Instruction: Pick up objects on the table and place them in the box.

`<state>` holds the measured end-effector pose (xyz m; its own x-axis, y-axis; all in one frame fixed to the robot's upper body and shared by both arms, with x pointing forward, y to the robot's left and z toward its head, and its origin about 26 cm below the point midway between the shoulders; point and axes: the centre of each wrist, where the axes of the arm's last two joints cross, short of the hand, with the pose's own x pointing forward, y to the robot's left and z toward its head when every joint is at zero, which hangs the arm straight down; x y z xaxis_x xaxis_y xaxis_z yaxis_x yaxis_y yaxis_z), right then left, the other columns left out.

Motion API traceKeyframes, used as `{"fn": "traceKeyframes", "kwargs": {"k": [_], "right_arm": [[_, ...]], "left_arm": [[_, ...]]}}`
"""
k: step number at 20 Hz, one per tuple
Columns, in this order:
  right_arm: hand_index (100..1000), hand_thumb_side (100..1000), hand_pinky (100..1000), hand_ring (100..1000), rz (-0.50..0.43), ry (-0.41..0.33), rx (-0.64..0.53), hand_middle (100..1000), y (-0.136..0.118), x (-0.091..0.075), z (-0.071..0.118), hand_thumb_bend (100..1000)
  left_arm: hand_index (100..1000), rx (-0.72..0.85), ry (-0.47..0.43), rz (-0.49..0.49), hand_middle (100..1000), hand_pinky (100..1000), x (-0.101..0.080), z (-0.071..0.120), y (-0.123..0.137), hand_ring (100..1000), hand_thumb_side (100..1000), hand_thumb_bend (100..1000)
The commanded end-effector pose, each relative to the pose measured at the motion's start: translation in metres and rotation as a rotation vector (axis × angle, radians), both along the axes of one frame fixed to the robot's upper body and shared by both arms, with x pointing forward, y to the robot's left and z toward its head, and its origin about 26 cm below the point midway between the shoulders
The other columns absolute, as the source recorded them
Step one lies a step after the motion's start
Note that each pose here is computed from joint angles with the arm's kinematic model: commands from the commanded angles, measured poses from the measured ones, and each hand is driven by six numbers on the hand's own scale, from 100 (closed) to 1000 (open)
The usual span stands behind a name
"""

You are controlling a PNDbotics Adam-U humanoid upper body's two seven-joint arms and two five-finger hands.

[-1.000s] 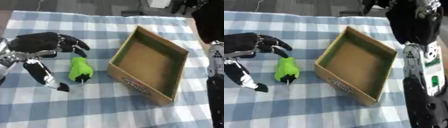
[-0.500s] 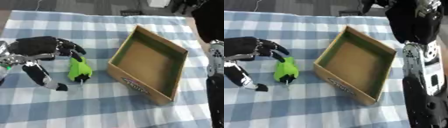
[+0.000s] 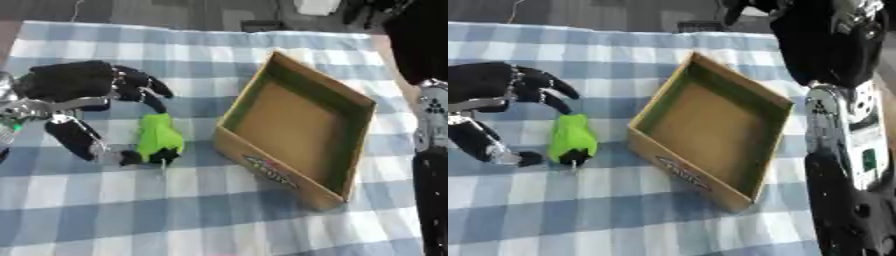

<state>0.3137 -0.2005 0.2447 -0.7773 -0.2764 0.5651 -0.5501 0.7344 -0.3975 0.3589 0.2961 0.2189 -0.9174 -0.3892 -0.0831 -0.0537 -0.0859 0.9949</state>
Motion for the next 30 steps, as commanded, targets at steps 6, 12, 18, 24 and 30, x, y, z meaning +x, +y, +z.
{"fn": "traceKeyframes", "kwargs": {"k": [6, 12, 18, 24, 30], "right_arm": [[842, 940, 482, 567, 0.021, -0.028, 0.007, 686, 0.004, -0.002, 0.008, 100], [842, 940, 483, 568, 0.042, -0.029, 0.019, 687, 0.009, -0.002, 0.010, 100], [841, 940, 483, 568, 0.062, -0.035, 0.029, 687, 0.014, -0.003, 0.013, 100], [840, 940, 483, 568, 0.073, -0.039, 0.029, 686, 0.016, -0.003, 0.014, 100], [838, 942, 483, 568, 0.087, -0.042, 0.029, 687, 0.019, -0.003, 0.016, 100]], "left_arm": [[797, 0.020, -0.042, -0.014, 820, 100, 0.006, 0.010, 0.001, 820, 643, 365], [798, 0.046, -0.045, -0.022, 817, 100, 0.010, 0.007, 0.002, 817, 633, 377], [803, 0.090, -0.028, -0.004, 817, 100, 0.015, -0.003, 0.010, 817, 617, 417], [807, 0.134, -0.004, 0.023, 822, 100, 0.018, -0.013, 0.018, 821, 588, 489], [831, 0.184, 0.026, 0.056, 827, 100, 0.021, -0.025, 0.027, 826, 525, 557]]}}
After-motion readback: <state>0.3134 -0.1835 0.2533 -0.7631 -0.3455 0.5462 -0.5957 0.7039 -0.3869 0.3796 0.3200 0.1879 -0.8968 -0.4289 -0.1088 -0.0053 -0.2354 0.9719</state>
